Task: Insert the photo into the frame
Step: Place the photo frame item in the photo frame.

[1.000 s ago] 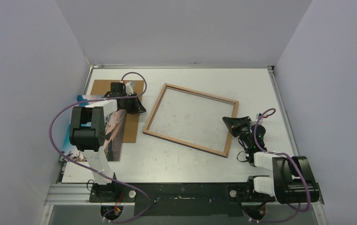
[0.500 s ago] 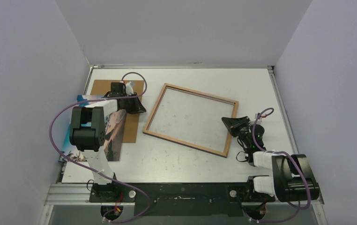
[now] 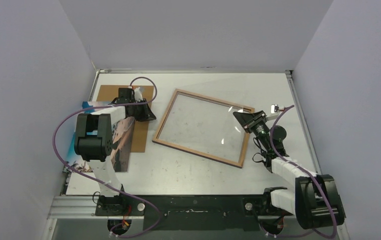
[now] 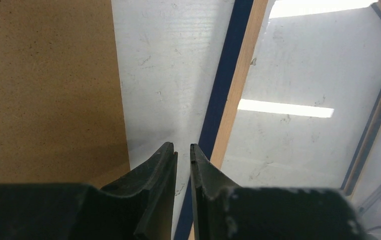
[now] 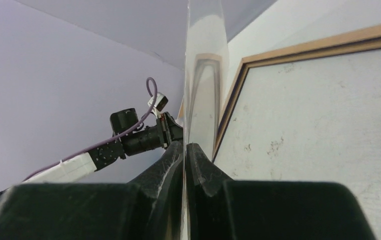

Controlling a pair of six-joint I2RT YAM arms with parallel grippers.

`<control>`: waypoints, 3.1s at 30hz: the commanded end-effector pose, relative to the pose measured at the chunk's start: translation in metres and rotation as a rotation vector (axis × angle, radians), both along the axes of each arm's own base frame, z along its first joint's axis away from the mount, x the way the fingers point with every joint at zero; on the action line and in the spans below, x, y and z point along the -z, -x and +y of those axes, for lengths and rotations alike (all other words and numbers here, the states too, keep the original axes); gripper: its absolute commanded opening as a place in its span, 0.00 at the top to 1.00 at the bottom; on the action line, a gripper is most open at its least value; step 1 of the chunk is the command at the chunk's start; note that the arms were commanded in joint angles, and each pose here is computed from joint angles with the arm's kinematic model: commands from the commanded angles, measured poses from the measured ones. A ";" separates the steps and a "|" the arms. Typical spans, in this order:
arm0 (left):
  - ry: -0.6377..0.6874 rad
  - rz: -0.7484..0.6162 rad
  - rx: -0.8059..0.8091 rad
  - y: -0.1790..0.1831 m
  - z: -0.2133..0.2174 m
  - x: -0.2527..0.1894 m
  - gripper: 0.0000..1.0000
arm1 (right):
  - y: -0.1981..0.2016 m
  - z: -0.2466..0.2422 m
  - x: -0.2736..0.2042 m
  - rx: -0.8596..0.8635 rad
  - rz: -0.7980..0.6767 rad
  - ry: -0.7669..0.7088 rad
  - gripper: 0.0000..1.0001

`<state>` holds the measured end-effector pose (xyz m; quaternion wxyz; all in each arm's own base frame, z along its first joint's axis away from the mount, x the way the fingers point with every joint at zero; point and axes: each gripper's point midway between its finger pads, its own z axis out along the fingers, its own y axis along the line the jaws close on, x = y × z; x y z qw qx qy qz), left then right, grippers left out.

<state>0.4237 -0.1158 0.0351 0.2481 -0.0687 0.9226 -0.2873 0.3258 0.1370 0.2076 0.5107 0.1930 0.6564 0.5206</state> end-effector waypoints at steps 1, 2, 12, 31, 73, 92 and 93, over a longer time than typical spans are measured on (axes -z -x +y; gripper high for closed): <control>0.018 -0.035 0.017 -0.006 -0.005 -0.008 0.85 | -0.003 -0.003 0.007 0.036 -0.007 -0.070 0.95; 0.019 -0.035 0.017 -0.006 -0.005 -0.009 0.85 | -0.003 -0.006 0.015 0.054 0.022 -0.099 0.95; 0.025 -0.027 0.021 -0.006 -0.006 -0.007 0.85 | -0.012 -0.012 0.034 0.098 0.106 -0.242 0.95; 0.021 0.015 0.064 0.005 -0.020 0.009 0.94 | -0.006 -0.018 0.080 0.156 0.315 -0.360 0.95; 0.051 0.021 0.069 0.007 -0.021 0.008 0.96 | -0.015 -0.011 0.062 0.175 0.337 -0.460 0.95; 0.057 0.029 0.077 0.008 -0.022 0.009 1.00 | 0.004 -0.023 0.140 0.233 0.536 -0.261 0.95; 0.057 0.027 0.076 0.008 -0.022 0.009 1.00 | 0.005 -0.022 0.142 0.231 0.543 -0.267 0.95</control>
